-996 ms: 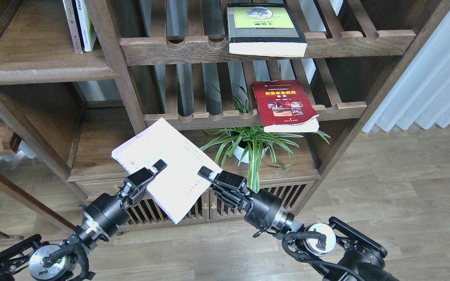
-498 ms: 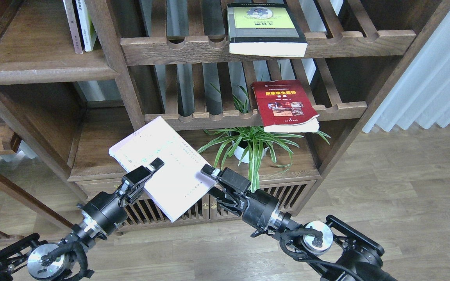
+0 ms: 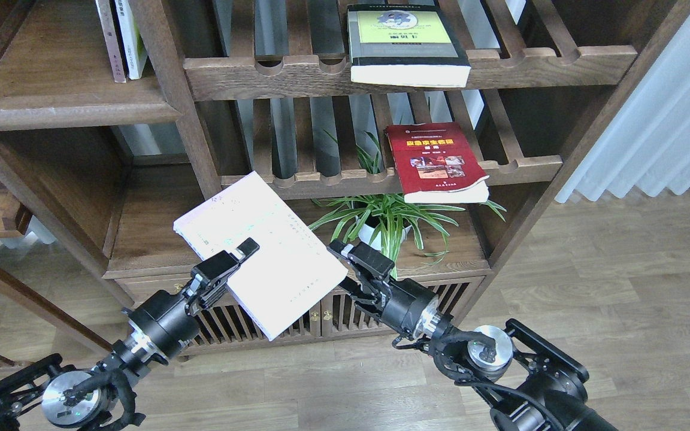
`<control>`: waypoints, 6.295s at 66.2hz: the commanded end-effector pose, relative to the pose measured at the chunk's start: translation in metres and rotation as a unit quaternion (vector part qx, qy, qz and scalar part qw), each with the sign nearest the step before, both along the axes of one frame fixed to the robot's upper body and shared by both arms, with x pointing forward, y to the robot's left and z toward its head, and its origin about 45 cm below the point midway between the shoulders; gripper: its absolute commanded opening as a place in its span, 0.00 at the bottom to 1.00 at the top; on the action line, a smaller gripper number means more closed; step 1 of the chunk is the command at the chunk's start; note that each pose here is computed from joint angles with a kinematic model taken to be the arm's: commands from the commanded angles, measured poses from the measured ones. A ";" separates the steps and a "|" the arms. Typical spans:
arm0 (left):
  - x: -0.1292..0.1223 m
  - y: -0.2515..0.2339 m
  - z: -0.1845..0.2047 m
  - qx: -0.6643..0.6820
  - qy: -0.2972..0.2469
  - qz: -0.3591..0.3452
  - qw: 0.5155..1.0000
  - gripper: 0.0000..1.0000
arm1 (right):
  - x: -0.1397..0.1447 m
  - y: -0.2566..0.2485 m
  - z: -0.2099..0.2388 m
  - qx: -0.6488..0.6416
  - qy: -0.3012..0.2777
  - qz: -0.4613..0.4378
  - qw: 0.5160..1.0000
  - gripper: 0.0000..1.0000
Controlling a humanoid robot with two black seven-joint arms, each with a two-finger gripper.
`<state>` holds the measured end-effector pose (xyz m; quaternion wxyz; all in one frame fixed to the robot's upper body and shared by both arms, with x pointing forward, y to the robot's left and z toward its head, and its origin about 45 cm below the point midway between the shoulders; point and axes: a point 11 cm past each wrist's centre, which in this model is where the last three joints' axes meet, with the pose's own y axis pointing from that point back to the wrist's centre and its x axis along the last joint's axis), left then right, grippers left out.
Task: Organize books on shelf
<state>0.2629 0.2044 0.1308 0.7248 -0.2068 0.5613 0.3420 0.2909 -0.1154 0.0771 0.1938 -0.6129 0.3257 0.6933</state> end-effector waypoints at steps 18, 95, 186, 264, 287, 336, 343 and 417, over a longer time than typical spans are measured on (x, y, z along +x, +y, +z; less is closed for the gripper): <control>0.017 0.028 0.015 0.034 -0.027 0.010 0.999 0.12 | 0.001 0.001 -0.008 -0.018 0.034 -0.009 0.999 0.99; 0.045 0.112 0.059 0.150 -0.080 0.035 0.985 0.12 | 0.004 0.005 -0.005 -0.017 0.032 -0.006 0.999 0.99; 0.104 0.139 0.176 0.131 -0.229 0.106 0.959 0.12 | 0.004 0.001 -0.009 -0.023 0.035 -0.008 0.999 0.99; 0.101 0.228 0.269 0.297 -0.282 0.131 0.903 0.03 | 0.005 0.004 -0.007 -0.022 0.033 -0.005 0.999 0.99; 0.113 0.239 0.302 0.380 -0.320 0.122 0.859 0.01 | 0.005 0.004 -0.007 -0.020 0.031 -0.006 0.999 0.99; 0.133 0.200 0.310 0.397 -0.406 0.117 0.815 0.00 | 0.004 0.007 -0.005 -0.018 0.029 -0.001 0.999 0.99; 0.135 0.190 0.306 0.387 -0.412 0.111 0.818 0.00 | 0.004 0.006 -0.004 -0.015 0.028 -0.003 0.999 0.99; 0.178 0.204 0.264 0.396 -0.329 0.244 0.822 0.00 | 0.003 0.007 -0.005 -0.015 0.028 -0.002 0.999 0.99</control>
